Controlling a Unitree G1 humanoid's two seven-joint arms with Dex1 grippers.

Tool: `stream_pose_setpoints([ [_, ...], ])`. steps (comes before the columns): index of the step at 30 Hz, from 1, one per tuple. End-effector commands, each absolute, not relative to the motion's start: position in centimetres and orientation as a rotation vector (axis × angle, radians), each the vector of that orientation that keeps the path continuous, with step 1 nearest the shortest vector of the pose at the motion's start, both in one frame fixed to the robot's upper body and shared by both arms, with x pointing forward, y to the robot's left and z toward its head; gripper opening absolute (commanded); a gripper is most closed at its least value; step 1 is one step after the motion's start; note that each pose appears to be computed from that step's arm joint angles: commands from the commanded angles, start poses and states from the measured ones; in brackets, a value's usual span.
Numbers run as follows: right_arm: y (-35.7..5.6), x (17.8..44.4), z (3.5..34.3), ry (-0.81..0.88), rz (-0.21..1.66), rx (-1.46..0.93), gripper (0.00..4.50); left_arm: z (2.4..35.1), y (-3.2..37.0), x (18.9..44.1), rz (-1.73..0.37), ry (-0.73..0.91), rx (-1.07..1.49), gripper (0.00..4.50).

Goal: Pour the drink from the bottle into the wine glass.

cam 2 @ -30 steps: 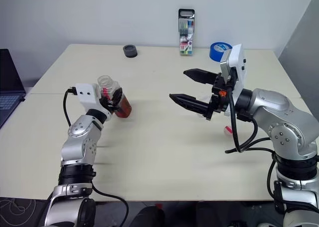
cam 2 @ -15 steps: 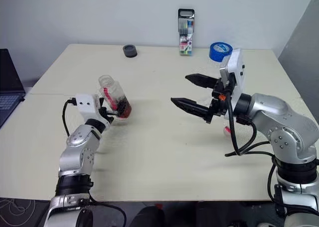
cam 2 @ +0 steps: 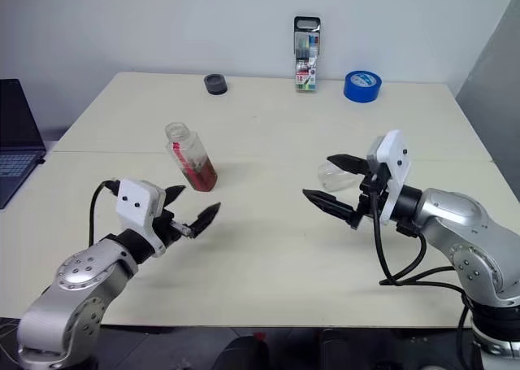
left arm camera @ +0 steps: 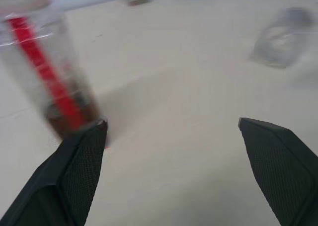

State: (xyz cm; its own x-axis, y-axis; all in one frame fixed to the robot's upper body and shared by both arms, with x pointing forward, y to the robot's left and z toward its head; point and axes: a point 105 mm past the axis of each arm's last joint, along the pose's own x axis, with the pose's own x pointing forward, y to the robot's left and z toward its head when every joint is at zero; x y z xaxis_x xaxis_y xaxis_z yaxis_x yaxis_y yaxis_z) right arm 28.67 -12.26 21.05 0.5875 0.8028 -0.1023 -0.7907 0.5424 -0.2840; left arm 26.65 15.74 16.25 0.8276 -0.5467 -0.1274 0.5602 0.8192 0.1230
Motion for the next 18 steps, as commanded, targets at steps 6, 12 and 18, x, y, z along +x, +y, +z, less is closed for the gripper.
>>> stream_pose_setpoints([
  [6, -17.5, 36.0, 18.5, -0.166, 0.665, -1.006, 4.50, 19.3, 12.7, 24.5, -0.870, 0.057, 0.138, 4.49],
  [12, -18.7, 39.2, 17.3, -0.218, 0.617, -1.298, 4.50, 19.1, 12.2, 24.6, -0.912, 0.071, 0.135, 4.49],
  [18, -18.9, 41.1, 16.0, -0.225, 0.625, -1.492, 4.50, 18.9, 11.9, 24.6, -0.911, 0.063, 0.123, 4.49],
])
